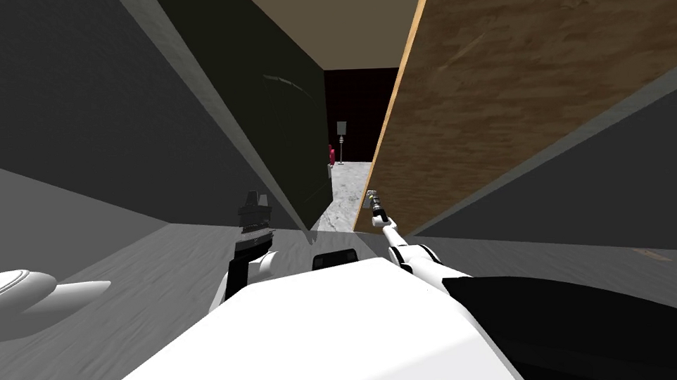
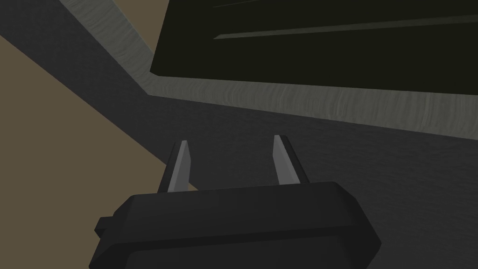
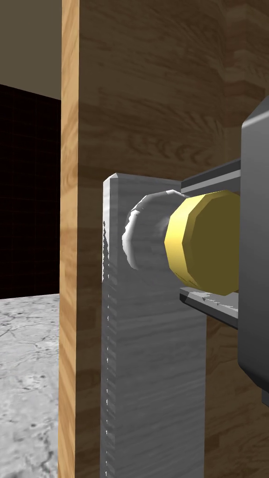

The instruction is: Push the door open

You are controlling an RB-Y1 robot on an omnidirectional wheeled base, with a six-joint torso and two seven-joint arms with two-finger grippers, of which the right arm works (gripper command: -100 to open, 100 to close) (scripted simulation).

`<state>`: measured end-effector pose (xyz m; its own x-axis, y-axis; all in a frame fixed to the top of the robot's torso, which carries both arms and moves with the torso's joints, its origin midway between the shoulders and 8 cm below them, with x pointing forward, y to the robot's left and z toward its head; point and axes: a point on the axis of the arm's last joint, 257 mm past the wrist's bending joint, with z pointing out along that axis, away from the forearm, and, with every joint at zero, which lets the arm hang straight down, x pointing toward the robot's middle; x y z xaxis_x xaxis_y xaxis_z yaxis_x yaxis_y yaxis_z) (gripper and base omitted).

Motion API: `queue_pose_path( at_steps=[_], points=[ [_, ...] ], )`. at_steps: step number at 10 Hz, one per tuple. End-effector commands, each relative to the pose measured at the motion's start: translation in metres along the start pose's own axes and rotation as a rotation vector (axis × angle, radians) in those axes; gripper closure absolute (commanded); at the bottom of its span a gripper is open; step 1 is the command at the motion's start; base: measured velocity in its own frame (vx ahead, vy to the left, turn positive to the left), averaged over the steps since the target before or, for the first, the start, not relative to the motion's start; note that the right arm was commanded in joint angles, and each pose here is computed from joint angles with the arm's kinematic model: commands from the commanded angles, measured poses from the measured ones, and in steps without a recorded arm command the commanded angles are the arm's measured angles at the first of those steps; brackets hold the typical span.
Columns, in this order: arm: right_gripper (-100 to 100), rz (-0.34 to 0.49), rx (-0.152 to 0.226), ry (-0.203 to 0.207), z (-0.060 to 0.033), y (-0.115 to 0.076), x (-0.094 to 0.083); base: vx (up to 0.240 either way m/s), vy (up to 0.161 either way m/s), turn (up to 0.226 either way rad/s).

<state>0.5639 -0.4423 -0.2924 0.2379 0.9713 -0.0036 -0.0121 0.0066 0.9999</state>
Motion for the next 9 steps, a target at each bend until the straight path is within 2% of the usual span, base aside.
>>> queue_pose_path(
  at_steps=[1, 7, 9],
  points=[
    [100, -0.006, -0.033, -0.026, 0.006, 0.015, -0.01, 0.13, -0.013, 0.02],
    [100, -0.014, -0.05, -0.106, 0.0085, 0.022, -0.036, 0.093, -0.006, 0.024],
    [100, -0.015, -0.052, -0.121, 0.0086, 0.023, -0.041, 0.061, -0.008, 0.009]
  ],
)
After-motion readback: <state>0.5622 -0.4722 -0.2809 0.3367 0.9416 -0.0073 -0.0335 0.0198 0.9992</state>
